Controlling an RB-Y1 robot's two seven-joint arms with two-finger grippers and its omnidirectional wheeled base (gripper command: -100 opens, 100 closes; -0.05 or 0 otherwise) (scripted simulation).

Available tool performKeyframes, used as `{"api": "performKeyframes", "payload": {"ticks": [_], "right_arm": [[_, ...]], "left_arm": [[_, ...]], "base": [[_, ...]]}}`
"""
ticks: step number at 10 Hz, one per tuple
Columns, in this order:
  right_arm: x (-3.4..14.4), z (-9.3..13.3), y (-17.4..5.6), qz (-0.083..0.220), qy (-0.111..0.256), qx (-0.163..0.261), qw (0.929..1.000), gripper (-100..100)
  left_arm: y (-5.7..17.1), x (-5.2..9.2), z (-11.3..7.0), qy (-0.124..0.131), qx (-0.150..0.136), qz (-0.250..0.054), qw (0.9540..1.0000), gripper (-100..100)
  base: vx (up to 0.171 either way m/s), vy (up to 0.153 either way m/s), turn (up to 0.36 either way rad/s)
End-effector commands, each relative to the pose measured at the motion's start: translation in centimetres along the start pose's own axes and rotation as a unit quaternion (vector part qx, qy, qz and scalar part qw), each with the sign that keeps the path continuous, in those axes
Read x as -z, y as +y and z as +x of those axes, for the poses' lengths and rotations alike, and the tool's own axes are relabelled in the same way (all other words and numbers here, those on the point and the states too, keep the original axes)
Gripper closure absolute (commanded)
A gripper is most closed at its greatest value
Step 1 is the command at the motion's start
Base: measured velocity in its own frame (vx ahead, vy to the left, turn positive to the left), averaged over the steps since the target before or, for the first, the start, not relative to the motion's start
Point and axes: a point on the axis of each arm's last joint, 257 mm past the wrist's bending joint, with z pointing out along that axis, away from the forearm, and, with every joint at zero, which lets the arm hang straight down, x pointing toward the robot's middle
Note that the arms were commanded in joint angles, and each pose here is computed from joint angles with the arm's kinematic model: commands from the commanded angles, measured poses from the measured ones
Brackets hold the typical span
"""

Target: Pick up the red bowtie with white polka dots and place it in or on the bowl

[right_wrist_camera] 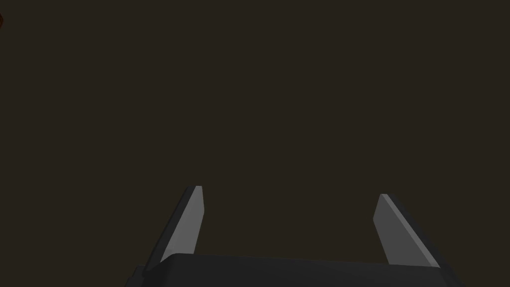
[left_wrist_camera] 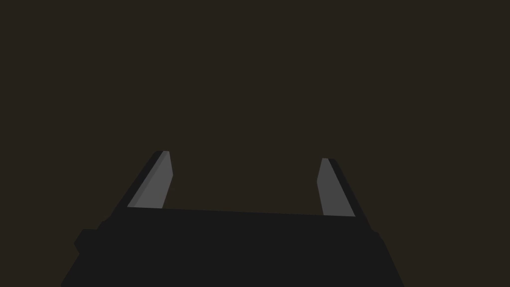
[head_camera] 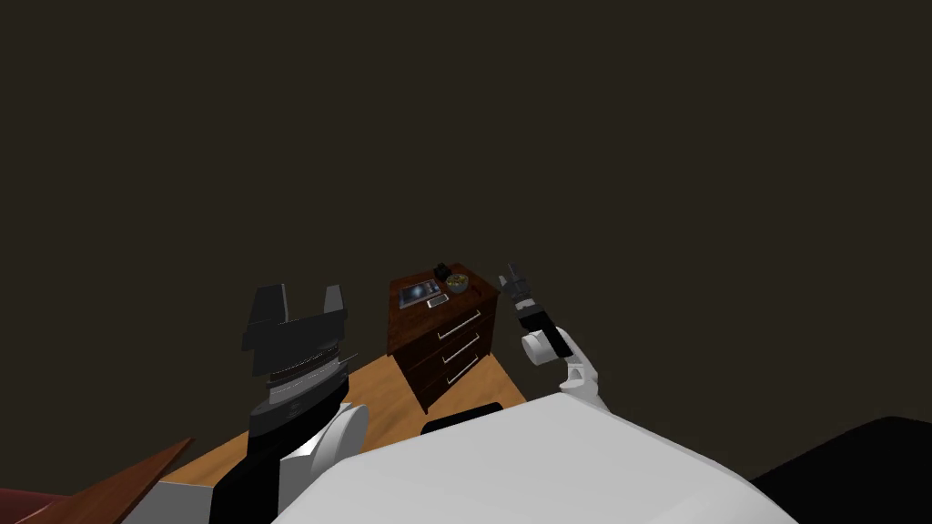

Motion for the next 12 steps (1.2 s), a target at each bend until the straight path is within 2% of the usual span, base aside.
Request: {"api": "performKeyframes", "payload": {"ticks": [1,2,4,5,6,7,8,9,10,11,12], "right_arm": [[-1.0,-0.1,-1.3,0.020,0.001,-0.028,0.9994,-100],[-1.0,-0.2,-1.6,0.026,-0.001,-0.028,0.9993,-100],[-2.6,-0.3,-3.6,0.056,0.000,-0.071,0.9959,-100],[-2.5,-0.4,-4.3,0.068,-0.004,-0.076,0.9947,-100],[-3.3,-0.5,-5.2,0.082,-0.005,-0.100,0.9916,-100],[-3.2,-0.6,-5.7,0.091,-0.007,-0.101,0.9907,-100],[-3.9,-0.8,-6.7,0.106,-0.010,-0.126,0.9863,-100],[-3.8,-0.9,-7.2,0.116,-0.013,-0.125,0.9852,-100],[-4.5,-1.1,-8.2,0.129,-0.016,-0.150,0.9800,-100],[-4.4,-1.2,-8.8,0.142,-0.020,-0.150,0.9782,-100],[-5.0,-1.6,-9.8,0.157,-0.025,-0.174,0.9719,-100]], "left_arm": [[0.0,0.0,0.0,0.000,0.000,0.000,1.0000,0],[0.0,0.0,0.0,0.000,0.000,0.000,1.0000,0],[0.0,0.0,0.0,0.000,0.000,0.000,1.0000,0],[0.0,0.0,0.0,0.000,0.000,0.000,1.0000,0],[0.0,0.0,0.0,0.000,0.000,0.000,1.0000,0],[0.0,0.0,0.0,0.000,0.000,0.000,1.0000,0],[0.0,0.0,0.0,0.000,0.000,0.000,1.0000,0],[0.0,0.0,0.0,0.000,0.000,0.000,1.0000,0],[0.0,0.0,0.0,0.000,0.000,0.000,1.0000,0],[0.0,0.0,0.0,0.000,0.000,0.000,1.0000,0],[0.0,0.0,0.0,0.000,0.000,0.000,1.0000,0]], "base": [[-0.017,0.033,0.018],[-0.013,0.029,0.009],[-0.020,0.039,0.032],[-0.014,0.036,0.013],[-0.010,0.041,0.023],[-0.003,0.028,0.014],[-0.001,0.025,0.033],[0.000,0.022,0.020],[0.002,0.031,0.040],[0.000,0.025,0.020],[0.002,0.027,0.038]]}}
